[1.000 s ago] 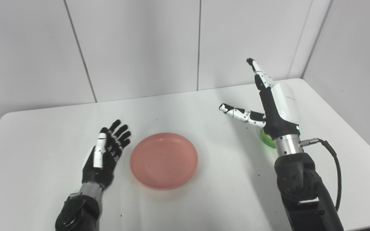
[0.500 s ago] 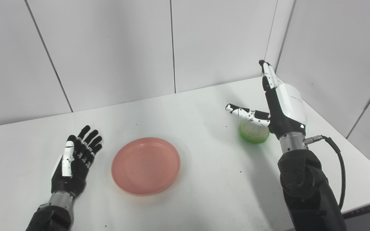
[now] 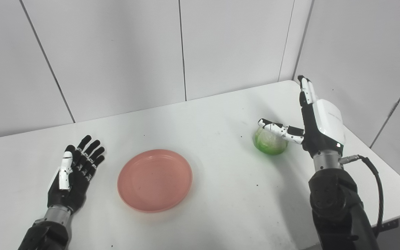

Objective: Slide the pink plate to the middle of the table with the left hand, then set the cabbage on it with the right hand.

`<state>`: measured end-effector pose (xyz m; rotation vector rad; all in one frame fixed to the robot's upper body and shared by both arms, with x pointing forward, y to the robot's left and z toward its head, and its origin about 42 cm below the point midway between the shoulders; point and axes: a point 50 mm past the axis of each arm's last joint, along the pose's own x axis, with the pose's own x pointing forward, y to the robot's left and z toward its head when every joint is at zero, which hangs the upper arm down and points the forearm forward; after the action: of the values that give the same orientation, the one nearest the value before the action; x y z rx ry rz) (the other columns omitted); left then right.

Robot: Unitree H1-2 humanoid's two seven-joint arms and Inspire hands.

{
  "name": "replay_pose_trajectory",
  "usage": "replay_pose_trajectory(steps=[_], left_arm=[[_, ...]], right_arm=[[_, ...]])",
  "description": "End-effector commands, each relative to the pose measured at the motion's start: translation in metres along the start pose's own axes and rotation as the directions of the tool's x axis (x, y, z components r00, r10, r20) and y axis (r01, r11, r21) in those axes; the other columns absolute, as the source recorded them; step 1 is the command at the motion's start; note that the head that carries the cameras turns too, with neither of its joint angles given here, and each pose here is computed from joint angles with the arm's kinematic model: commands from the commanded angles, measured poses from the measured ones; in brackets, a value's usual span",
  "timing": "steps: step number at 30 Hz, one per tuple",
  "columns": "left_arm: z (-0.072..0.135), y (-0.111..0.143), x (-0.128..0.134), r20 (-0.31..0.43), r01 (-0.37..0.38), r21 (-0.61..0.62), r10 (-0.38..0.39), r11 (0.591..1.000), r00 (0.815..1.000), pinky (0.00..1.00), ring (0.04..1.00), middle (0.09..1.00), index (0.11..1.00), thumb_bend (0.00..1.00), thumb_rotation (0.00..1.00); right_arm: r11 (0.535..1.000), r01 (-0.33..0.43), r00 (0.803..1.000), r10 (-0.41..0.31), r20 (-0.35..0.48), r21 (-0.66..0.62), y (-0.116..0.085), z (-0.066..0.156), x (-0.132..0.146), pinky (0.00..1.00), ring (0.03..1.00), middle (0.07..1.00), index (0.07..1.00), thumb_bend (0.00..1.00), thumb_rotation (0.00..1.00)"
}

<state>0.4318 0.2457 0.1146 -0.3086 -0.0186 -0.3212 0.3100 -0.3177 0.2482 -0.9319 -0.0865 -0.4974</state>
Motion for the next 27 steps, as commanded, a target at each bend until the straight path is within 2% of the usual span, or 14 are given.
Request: replay_pose_trajectory(steps=[1, 10, 18, 27], left_arm=[[-0.011, 0.014, -0.013, -0.029, -0.032, -0.012, 0.031, 0.999, 0.999, 0.93, 0.898, 0.908, 0.908, 0.51, 1.00], [-0.008, 0.021, -0.014, -0.034, -0.033, -0.006, 0.033, 0.999, 0.999, 0.91, 0.888, 0.903, 0.902, 0.50, 1.00], [-0.007, 0.023, -0.014, -0.042, -0.033, -0.017, 0.032, 0.999, 0.999, 0.93, 0.889, 0.899, 0.896, 0.49, 1.00], [-0.005, 0.024, -0.015, -0.047, -0.042, -0.030, 0.040, 0.999, 0.998, 0.92, 0.887, 0.900, 0.894, 0.50, 1.00]], right_arm=[[0.998, 0.063, 0.998, -0.064, 0.025, 0.020, -0.005, 0.006, 0.007, 0.75, 0.924, 1.000, 1.000, 1.00, 0.64], [0.997, 0.041, 0.999, -0.039, -0.036, 0.058, 0.011, -0.013, 0.019, 0.75, 0.928, 1.000, 1.000, 1.00, 0.64], [0.987, 0.026, 0.997, -0.014, -0.078, 0.162, 0.025, -0.034, 0.030, 0.78, 0.934, 1.000, 1.000, 1.00, 0.62], [0.983, 0.012, 0.996, 0.005, -0.092, 0.184, 0.035, -0.040, 0.034, 0.80, 0.938, 1.000, 1.000, 1.00, 0.61]])
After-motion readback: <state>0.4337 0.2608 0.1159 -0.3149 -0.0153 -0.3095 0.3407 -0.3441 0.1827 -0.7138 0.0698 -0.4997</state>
